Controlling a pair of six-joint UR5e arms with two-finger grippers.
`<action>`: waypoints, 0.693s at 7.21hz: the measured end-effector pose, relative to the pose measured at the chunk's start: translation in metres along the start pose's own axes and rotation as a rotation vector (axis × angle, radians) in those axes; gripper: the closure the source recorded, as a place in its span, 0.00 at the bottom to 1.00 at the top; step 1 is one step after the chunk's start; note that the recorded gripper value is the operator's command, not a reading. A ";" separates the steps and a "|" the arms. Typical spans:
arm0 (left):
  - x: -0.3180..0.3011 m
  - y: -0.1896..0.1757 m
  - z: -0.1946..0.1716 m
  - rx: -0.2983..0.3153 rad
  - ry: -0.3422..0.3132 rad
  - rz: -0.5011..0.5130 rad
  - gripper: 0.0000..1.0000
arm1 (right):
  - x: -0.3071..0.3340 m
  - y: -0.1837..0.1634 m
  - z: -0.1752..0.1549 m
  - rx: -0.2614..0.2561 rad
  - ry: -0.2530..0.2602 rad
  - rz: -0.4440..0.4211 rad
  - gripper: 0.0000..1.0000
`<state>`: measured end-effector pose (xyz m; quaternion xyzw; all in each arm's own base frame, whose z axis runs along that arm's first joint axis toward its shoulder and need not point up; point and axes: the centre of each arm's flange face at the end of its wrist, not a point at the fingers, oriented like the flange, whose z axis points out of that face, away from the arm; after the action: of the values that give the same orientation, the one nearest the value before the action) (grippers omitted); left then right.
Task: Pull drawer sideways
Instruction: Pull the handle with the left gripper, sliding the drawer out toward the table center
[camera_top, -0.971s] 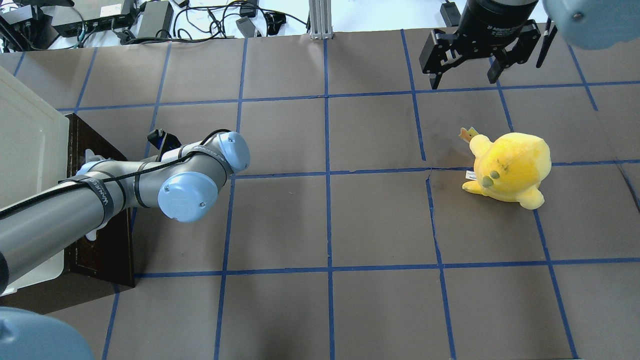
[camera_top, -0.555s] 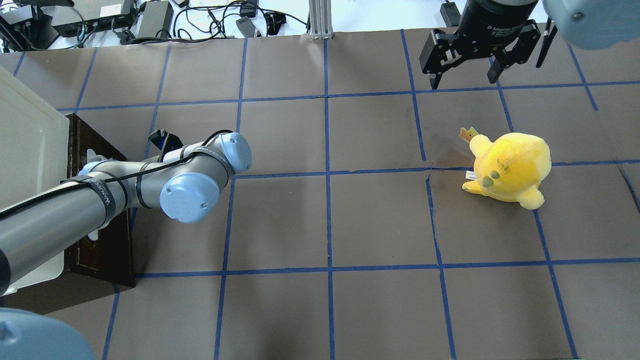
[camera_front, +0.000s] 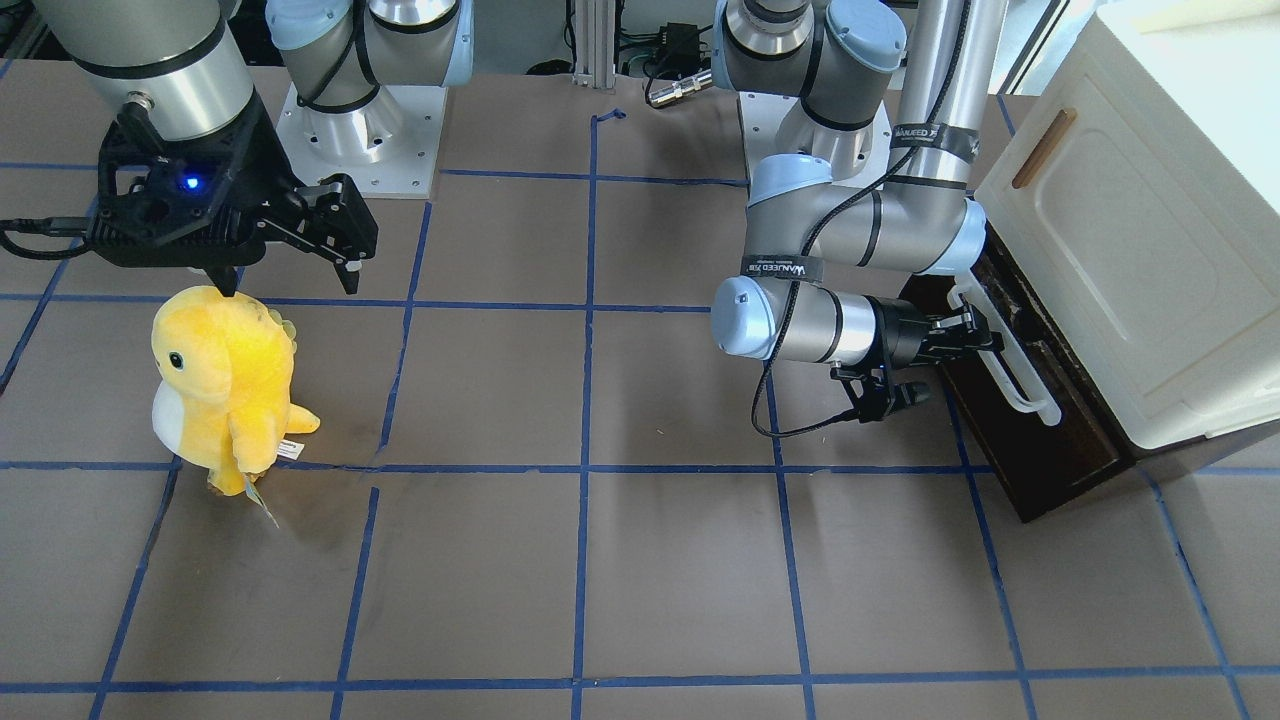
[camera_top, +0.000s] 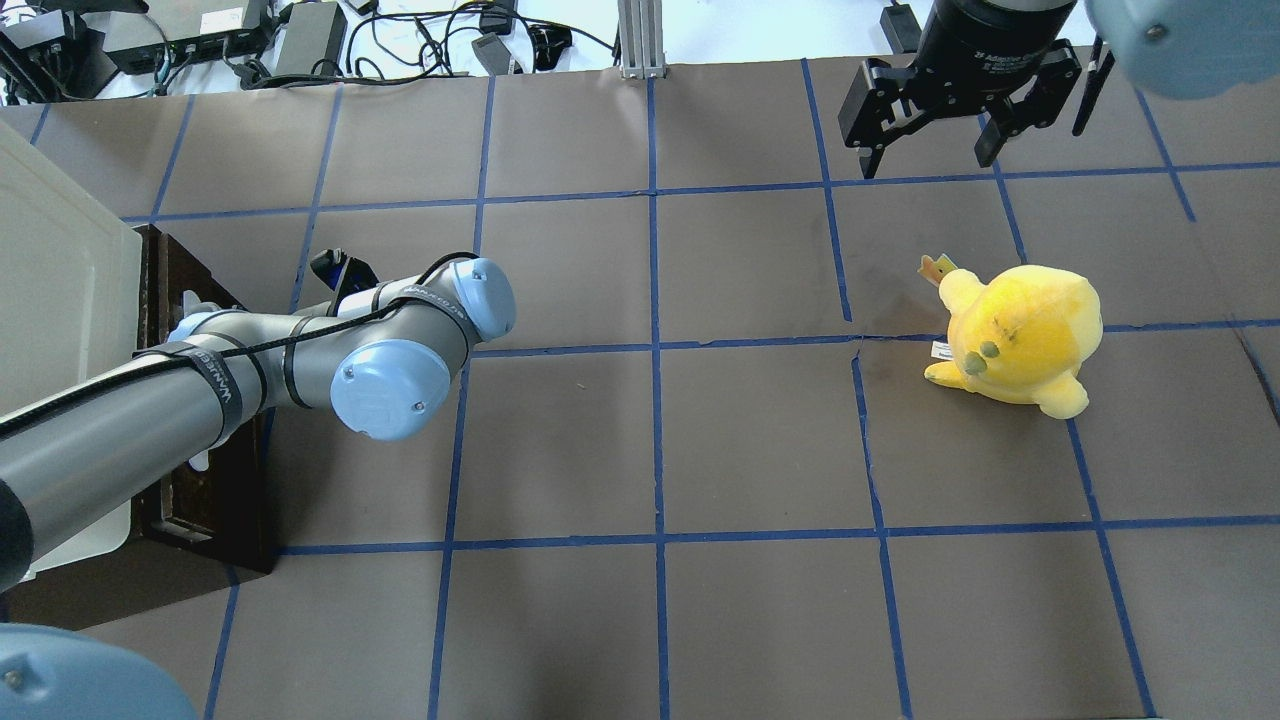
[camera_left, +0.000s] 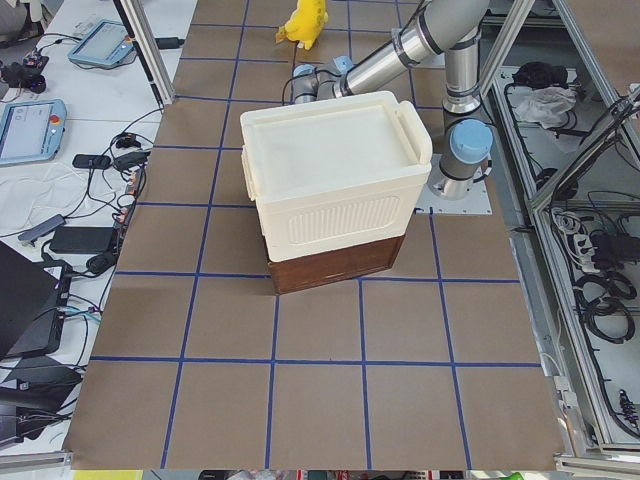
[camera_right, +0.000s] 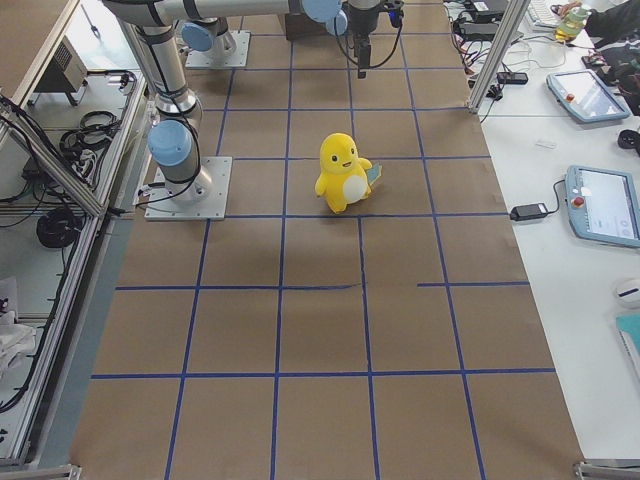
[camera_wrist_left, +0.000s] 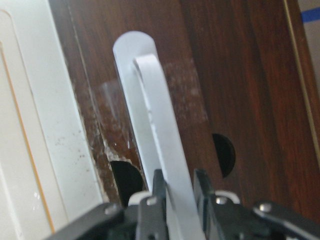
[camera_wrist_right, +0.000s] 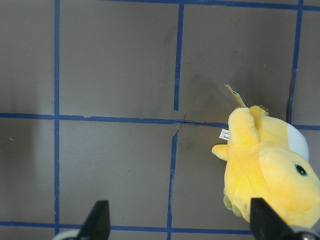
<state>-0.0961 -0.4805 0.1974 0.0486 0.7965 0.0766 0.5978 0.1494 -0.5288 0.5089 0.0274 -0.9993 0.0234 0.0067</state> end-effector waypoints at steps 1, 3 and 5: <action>0.001 0.000 -0.002 0.005 -0.001 0.001 0.72 | 0.000 0.000 0.000 0.000 0.000 0.000 0.00; 0.003 0.002 -0.005 0.008 0.004 0.005 0.72 | 0.000 0.000 0.000 0.000 0.000 0.000 0.00; 0.008 0.004 -0.013 0.015 0.016 0.012 0.72 | 0.000 0.000 0.000 0.000 0.000 0.000 0.00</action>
<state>-0.1105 -0.4759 0.1941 0.0575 0.8016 0.0746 0.5904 0.1494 -0.5288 0.5089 0.0274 -0.9993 0.0233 0.0068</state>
